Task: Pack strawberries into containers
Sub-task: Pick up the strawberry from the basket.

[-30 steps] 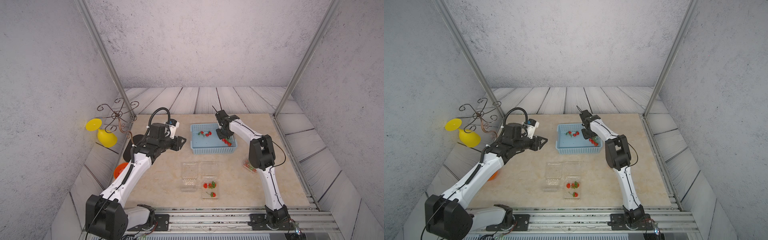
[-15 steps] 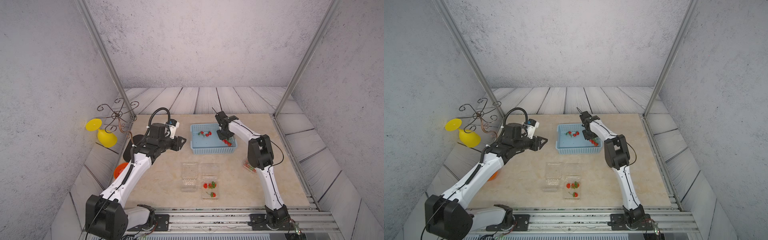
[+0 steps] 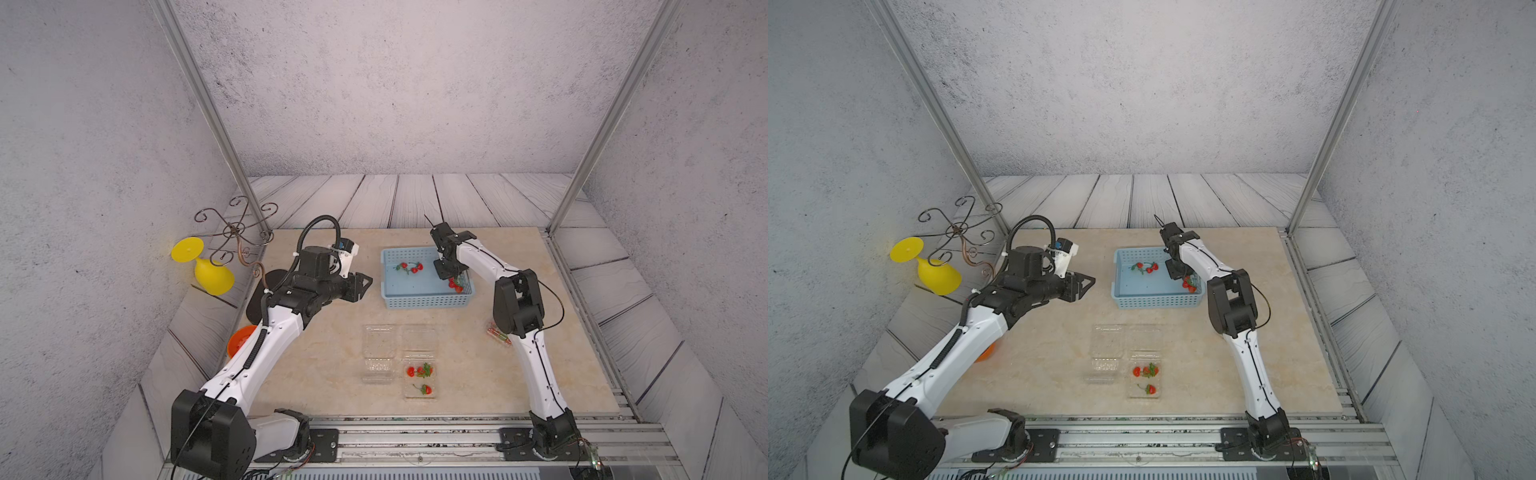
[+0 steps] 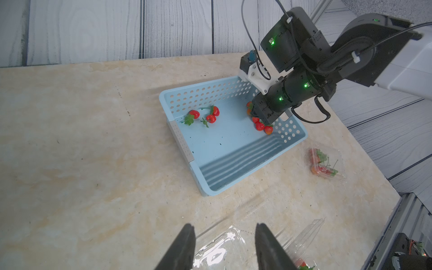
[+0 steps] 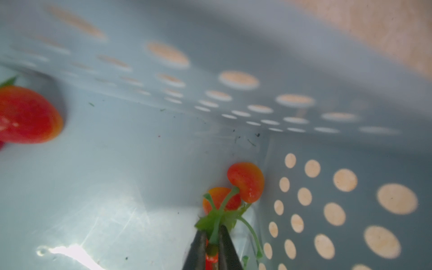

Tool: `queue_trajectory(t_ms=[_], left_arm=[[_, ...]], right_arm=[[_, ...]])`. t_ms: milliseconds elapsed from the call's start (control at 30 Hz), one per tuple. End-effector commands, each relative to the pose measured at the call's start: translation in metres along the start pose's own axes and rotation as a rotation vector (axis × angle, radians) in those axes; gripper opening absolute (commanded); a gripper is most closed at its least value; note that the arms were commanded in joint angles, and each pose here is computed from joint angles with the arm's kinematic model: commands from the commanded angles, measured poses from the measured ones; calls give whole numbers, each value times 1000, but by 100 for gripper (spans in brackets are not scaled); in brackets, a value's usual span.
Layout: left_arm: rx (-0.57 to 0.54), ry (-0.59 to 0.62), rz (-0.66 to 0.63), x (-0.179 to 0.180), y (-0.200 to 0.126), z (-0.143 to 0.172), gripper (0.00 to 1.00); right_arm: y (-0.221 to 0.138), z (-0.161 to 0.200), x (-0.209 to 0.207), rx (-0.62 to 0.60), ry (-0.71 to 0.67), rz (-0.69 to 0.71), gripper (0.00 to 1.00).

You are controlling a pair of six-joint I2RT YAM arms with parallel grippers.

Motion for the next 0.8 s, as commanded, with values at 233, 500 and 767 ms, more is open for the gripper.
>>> queue_trajectory(t_ms=[233,500,767], left_arm=[[4,9,5,1,-1,2,46],[-3,10,12,-1,-3,0,46],[-3,10,9,-1,-3,0,46]], right_arm=[[-65,-10,-17,-125,32,-5,0],[-96,-4,-17,-183,37,-42,0],[-128,7,3,-229,-5,-158,0]])
Point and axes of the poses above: each gripper's point midway between its finger pads, its own y axis out along the fingers, its own x axis along the line the jaws close on, z = x × y, the point moved 2 cm from there along -y, back along the fingers, and after that the axes turned 10 degrees about -y, right-handed, at the moved point
